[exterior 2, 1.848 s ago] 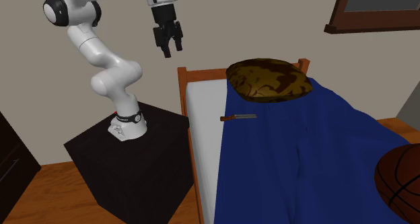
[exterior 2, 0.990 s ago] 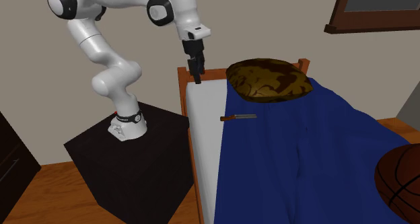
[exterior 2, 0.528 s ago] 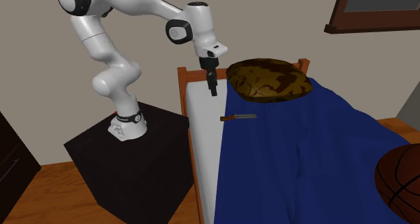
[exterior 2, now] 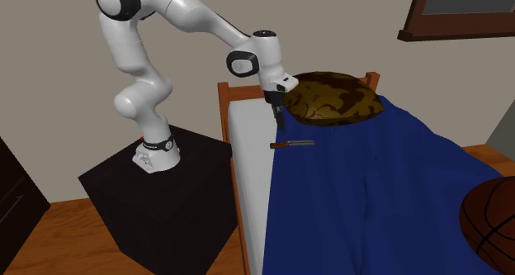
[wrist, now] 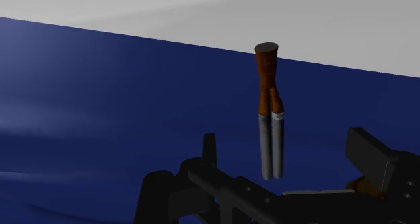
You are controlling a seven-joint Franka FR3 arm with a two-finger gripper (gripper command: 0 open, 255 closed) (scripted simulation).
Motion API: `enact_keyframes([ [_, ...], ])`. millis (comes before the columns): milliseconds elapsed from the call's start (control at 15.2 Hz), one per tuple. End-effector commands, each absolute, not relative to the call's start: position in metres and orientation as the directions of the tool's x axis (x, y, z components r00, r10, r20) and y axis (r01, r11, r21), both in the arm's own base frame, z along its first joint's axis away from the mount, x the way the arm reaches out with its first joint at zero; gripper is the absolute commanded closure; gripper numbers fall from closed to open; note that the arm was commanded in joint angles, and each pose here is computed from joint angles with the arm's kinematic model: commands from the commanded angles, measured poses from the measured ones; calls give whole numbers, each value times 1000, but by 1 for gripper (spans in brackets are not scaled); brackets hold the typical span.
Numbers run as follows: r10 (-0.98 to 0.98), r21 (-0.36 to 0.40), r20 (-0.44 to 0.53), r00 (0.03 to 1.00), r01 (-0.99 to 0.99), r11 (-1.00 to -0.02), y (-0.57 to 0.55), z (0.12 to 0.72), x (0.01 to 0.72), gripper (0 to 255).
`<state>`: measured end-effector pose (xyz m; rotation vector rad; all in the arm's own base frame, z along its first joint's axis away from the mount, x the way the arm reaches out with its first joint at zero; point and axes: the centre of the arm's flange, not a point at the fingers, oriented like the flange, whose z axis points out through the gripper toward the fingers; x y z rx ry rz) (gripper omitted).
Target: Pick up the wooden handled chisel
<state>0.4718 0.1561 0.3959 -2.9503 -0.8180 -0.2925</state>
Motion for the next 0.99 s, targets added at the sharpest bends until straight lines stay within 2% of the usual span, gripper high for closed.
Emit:
enact_keyframes([
  [0, 528, -15, 204, 824, 542, -840, 168, 375, 487, 0],
  [330, 586, -21, 210, 783, 603, -798, 203, 328, 513, 0],
  [924, 586, -21, 210, 783, 603, -798, 203, 288, 513, 0],
])
